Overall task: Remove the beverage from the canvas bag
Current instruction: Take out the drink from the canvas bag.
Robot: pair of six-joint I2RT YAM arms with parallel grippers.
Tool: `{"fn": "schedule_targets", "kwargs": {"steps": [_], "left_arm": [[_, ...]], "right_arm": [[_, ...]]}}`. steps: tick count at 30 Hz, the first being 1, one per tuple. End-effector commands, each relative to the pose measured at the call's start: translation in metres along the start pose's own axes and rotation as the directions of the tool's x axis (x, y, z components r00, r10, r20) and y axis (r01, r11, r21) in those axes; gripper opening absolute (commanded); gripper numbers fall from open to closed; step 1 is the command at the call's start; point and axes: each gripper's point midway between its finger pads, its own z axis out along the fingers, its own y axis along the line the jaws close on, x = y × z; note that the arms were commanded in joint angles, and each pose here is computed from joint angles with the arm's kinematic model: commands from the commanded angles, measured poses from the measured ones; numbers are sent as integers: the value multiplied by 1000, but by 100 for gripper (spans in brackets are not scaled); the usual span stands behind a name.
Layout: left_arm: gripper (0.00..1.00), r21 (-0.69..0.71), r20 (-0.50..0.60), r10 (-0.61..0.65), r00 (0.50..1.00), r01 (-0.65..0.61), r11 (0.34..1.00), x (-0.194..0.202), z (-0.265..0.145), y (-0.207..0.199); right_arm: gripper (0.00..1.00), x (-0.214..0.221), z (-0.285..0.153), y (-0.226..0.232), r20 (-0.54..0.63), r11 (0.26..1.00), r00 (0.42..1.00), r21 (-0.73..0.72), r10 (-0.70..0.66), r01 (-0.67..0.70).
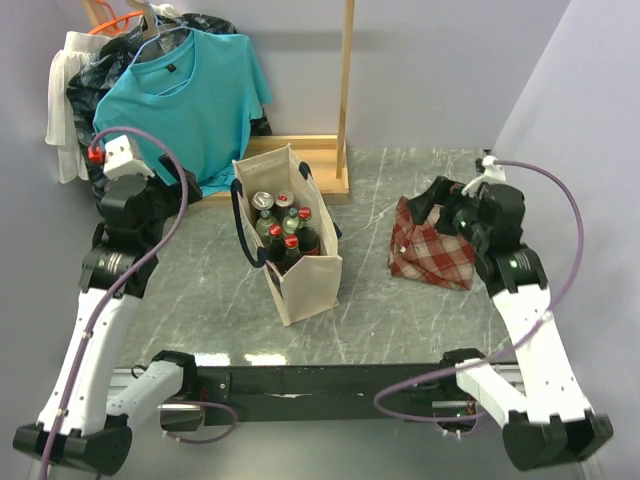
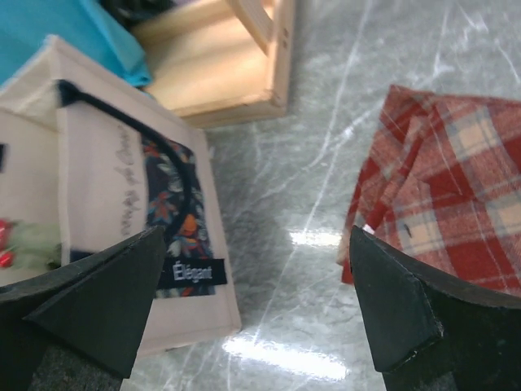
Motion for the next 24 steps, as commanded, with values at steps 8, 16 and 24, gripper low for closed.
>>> {"fn": "schedule_targets", "kwargs": {"steps": [8, 16, 24], "left_arm": [[96, -150, -191, -16, 982, -13, 989, 39, 0, 23], [96, 15, -200, 7, 980, -4, 1000, 41, -14, 1], [96, 119, -213, 24, 977, 1, 993, 50, -14, -14]], "right_arm": [[100, -25, -72, 47, 145, 974, 984, -187, -103, 130], [100, -51, -78, 68, 158, 957, 978, -237, -134, 169], [100, -74, -41, 115, 107, 910, 961, -308, -256, 277]]}}
